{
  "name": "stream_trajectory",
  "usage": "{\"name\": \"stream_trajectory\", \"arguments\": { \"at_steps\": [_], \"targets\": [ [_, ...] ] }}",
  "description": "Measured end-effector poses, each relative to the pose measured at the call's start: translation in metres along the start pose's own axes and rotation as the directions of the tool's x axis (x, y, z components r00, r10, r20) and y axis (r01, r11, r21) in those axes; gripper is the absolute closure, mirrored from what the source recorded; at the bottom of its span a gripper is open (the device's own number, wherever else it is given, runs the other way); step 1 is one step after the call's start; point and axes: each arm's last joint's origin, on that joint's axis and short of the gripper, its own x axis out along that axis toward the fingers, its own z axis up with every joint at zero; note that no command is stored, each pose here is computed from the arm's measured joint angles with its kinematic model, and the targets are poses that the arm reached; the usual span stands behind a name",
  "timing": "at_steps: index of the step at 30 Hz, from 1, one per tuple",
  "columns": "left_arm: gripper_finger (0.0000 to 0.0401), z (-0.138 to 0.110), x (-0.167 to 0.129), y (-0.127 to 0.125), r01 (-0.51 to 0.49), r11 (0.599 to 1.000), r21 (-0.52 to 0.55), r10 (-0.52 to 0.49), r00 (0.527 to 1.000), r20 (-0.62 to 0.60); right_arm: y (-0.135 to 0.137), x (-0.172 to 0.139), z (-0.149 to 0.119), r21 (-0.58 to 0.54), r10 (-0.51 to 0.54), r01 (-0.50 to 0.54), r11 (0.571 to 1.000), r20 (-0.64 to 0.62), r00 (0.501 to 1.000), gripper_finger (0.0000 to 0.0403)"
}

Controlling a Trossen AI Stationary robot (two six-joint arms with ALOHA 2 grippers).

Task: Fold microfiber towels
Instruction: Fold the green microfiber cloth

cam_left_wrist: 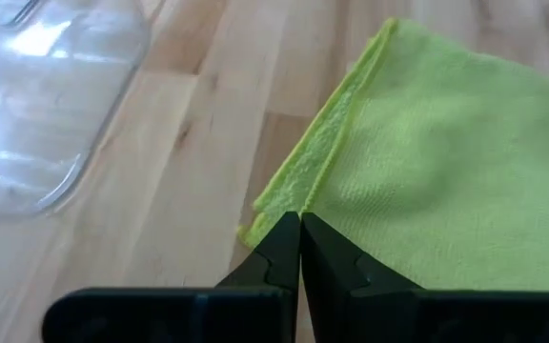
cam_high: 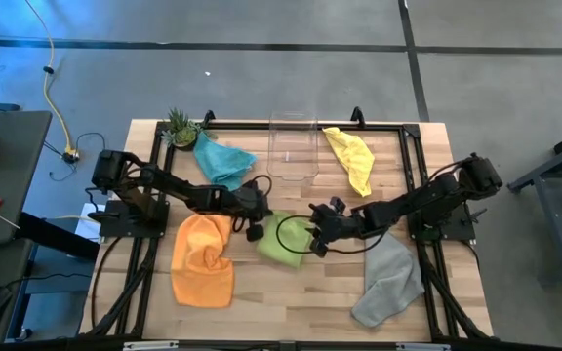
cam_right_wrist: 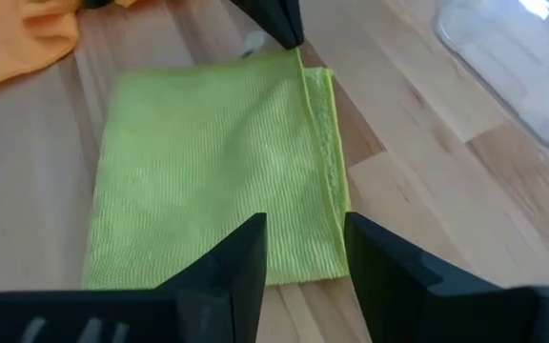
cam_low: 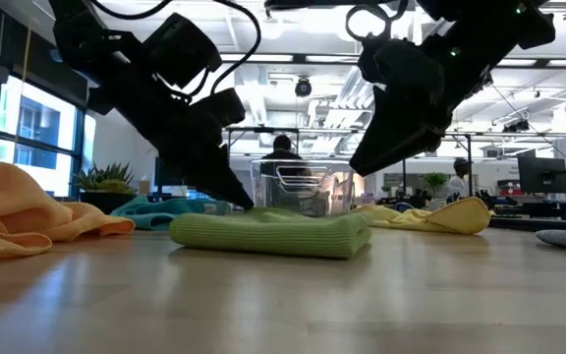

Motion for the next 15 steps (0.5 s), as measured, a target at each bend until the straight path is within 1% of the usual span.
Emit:
{"name": "stream_trajectory", "arguments": {
  "at_steps": [5, 8, 13, 15],
  "targets": [
    [0.0401, 0.0, 0.0, 0.001, -0.013, 1.0, -0.02, 0.013, 1.0, -0.003, -0.004, 0.016, -0.005, 0.027, -0.036, 0.037, 0.999, -0.029, 0.999, 0.0292],
    [0.0401, 0.0, 0.0, 0.001, -0.02, 0.999, -0.025, 0.02, 1.0, -0.002, -0.006, 0.027, -0.007, 0.036, -0.045, 0.045, 0.998, -0.027, 0.999, 0.0324],
    [0.0401, -0.001, 0.0, 0.001, -0.022, 0.999, -0.027, 0.022, 1.0, -0.004, -0.009, 0.039, -0.012, 0.038, -0.072, 0.074, 0.997, -0.044, 0.996, 0.0391],
    [0.0401, -0.001, 0.0, 0.001, -0.025, 0.999, -0.026, 0.024, 1.0, -0.009, -0.01, 0.042, -0.014, 0.038, -0.08, 0.082, 0.996, -0.052, 0.995, 0.0397]
  ]
}}
